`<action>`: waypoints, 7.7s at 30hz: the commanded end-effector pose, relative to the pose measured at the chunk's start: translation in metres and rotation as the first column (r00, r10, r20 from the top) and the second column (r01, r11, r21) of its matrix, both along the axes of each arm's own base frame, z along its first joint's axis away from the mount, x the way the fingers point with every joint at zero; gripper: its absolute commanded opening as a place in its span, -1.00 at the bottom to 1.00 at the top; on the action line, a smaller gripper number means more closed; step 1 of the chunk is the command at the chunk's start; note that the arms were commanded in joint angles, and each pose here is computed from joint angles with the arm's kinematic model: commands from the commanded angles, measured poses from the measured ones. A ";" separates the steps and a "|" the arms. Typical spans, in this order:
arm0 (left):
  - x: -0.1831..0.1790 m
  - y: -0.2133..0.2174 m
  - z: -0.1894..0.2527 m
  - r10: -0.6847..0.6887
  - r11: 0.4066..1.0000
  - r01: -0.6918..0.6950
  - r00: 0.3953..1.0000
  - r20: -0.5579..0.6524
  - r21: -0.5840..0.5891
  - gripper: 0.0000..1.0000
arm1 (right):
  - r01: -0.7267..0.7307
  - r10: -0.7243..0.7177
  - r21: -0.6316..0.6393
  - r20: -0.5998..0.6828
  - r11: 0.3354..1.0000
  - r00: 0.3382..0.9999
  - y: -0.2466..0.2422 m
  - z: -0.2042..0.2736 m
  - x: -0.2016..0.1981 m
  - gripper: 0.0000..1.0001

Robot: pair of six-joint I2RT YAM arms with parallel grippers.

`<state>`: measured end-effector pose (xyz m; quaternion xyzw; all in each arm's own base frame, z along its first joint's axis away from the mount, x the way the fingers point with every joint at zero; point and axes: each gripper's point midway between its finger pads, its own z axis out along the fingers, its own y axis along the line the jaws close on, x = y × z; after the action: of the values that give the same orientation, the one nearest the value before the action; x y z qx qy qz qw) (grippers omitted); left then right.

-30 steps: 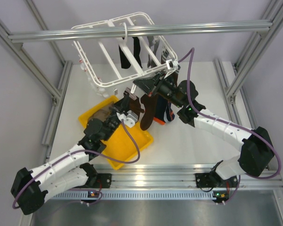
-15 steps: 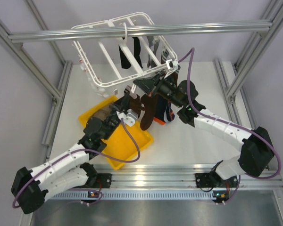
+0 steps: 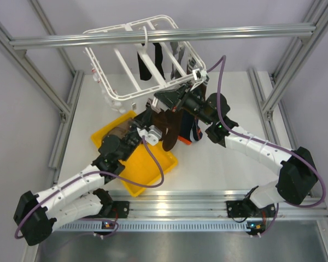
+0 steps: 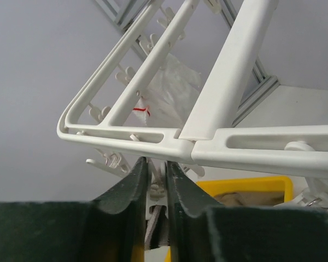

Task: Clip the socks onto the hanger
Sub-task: Clamp the sock onto the hanger, then open the clamp at the hanger.

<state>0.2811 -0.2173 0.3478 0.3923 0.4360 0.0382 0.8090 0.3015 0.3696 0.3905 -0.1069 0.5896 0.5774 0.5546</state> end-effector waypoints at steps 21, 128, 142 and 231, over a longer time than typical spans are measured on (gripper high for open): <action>-0.014 0.004 0.012 -0.064 0.993 0.049 0.987 -0.150 -0.105 -0.20 | 0.025 -0.027 0.021 0.076 0.999 0.997 -0.023 0.028 -0.006 0.03; -0.029 0.048 0.047 -0.239 0.927 0.105 0.905 -0.352 -0.360 -1.00 | -0.138 0.141 -0.032 0.275 0.990 0.951 -0.031 0.062 -0.069 -0.27; -0.045 0.025 0.042 -0.340 0.935 0.275 0.873 -0.350 -0.223 -1.00 | -0.135 0.134 -0.004 0.174 0.991 0.976 0.011 0.052 -0.072 -0.24; -0.031 0.028 0.028 -0.304 0.938 0.185 0.842 -0.444 -0.293 -1.00 | -0.213 0.209 0.017 0.147 0.977 0.967 0.029 0.057 -0.076 0.44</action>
<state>0.2527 -0.1846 0.3665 0.3382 0.5908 -0.2050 0.7032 0.2244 0.3995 0.4186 -0.2008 0.5560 0.6197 0.5163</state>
